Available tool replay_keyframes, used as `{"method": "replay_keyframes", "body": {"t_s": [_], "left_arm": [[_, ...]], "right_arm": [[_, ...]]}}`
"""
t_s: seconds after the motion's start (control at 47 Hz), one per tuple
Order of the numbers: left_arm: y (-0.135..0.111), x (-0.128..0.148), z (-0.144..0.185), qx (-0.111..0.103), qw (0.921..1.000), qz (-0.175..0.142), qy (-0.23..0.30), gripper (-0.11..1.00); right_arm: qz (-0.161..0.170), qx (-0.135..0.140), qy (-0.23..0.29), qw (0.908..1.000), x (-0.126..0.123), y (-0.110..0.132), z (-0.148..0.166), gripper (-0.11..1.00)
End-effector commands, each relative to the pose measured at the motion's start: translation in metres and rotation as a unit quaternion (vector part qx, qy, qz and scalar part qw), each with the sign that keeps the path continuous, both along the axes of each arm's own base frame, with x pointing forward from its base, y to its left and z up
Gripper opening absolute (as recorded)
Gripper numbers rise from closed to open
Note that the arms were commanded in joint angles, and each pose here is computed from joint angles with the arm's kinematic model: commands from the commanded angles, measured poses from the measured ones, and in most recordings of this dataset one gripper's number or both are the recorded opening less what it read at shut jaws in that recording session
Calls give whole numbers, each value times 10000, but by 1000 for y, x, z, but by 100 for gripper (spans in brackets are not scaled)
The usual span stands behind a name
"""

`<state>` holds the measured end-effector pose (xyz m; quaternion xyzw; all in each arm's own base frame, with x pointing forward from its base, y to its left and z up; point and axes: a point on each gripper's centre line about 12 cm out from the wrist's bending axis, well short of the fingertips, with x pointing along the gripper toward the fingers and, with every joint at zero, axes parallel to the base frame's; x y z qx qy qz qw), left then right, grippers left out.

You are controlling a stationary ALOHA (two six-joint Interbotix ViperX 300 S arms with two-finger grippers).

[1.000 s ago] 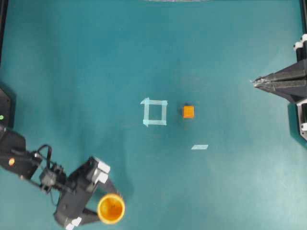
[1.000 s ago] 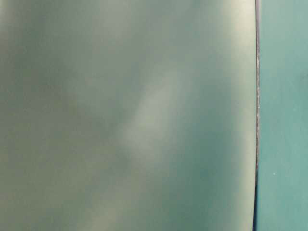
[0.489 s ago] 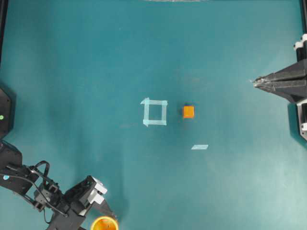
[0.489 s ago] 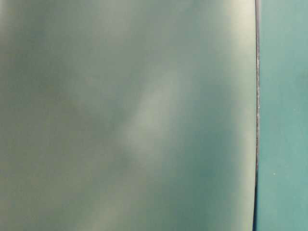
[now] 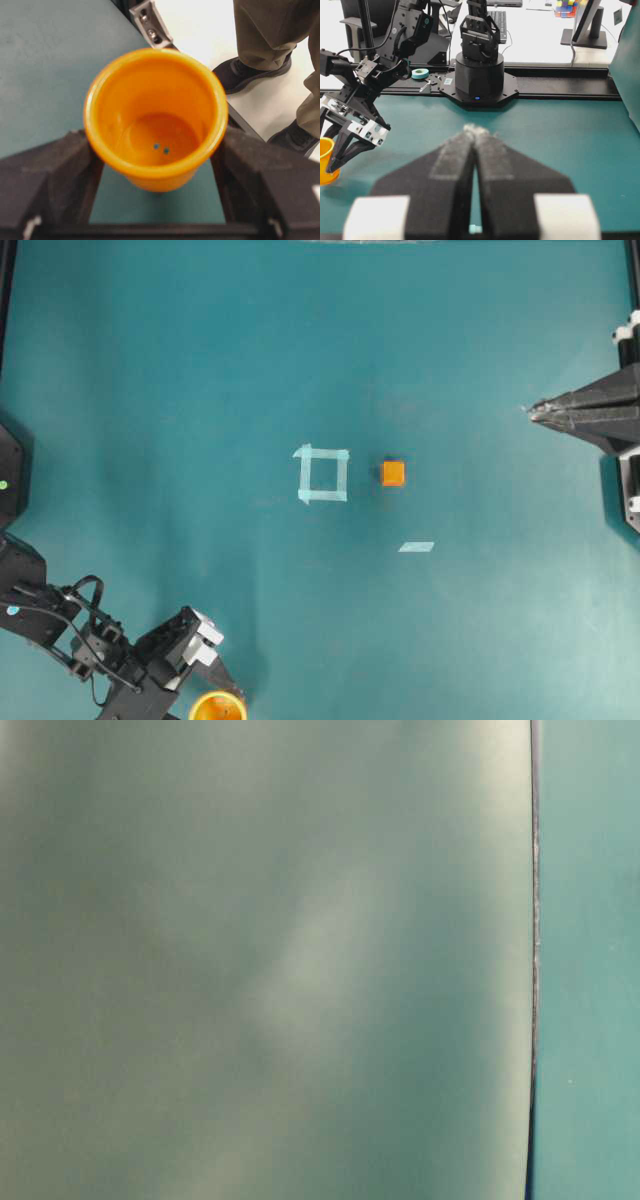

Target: Move the cup forward with left arm.

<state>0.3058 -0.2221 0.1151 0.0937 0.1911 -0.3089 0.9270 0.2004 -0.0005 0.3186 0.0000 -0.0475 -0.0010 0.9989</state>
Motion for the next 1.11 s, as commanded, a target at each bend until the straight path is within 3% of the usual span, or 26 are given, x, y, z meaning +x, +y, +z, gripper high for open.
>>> {"method": "replay_keyframes", "body": {"t_s": [0.0,1.085], "left_arm": [[-4,4,10,-113,9998,-6,-136,65],[-3,2,10,-72,9999,-6,-80,65]], "right_arm": [[-7,7,-169,9999,1,0,13,-1],[1,7,-169,9999,1,0,13,-1]]}}
